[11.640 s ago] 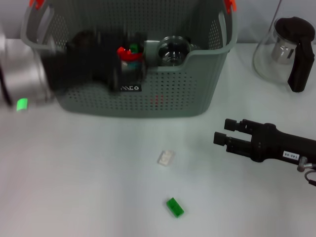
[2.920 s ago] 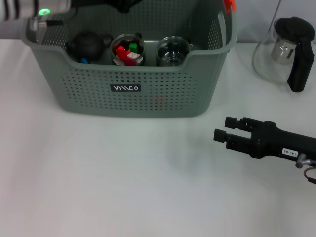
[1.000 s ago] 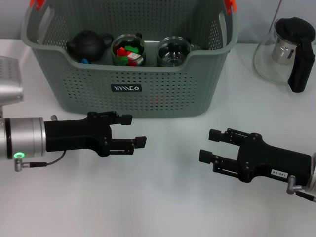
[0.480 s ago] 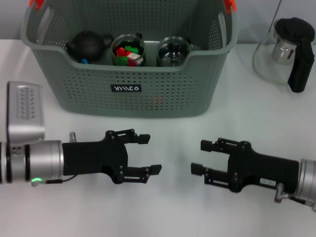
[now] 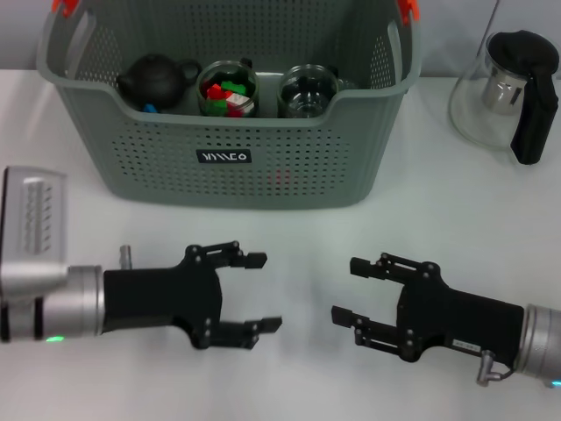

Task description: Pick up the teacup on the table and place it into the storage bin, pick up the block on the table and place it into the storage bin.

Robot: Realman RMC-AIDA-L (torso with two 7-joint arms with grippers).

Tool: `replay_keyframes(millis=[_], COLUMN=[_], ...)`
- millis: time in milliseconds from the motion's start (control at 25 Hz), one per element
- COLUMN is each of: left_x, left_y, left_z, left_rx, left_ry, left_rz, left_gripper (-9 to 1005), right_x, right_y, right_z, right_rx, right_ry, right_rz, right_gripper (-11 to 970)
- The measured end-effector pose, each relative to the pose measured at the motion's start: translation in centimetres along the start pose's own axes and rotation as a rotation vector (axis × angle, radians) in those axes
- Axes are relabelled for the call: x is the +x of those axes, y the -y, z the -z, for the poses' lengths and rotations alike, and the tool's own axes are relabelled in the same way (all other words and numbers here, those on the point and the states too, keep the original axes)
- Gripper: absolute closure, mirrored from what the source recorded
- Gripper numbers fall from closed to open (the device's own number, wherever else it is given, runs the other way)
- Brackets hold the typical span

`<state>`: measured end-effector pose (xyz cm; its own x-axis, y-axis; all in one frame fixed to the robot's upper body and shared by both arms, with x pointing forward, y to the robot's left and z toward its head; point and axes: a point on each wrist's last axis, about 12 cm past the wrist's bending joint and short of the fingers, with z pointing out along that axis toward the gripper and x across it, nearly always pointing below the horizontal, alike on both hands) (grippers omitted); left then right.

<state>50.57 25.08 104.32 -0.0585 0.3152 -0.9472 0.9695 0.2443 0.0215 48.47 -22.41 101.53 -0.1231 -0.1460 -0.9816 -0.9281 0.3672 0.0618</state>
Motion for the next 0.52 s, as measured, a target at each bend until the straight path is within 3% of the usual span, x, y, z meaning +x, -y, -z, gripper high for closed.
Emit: replay_keyframes(millis=[120, 520], left_x=[0.12, 0.26], left_y=[0.42, 0.63], left_z=[0.60, 0.97], left_rx=[0.012, 0.021], left_ry=[0.002, -0.009], left_rz=[-0.045, -0.051], left_gripper=[172, 172], right_x=[0.15, 0.14], right_y=[-0.08, 0.05], right_z=[0.36, 0.70], right_rx=[0.011, 0.016], right_ry=[0.003, 0.003], right_rz=[-0.006, -0.024], right_gripper=[244, 244])
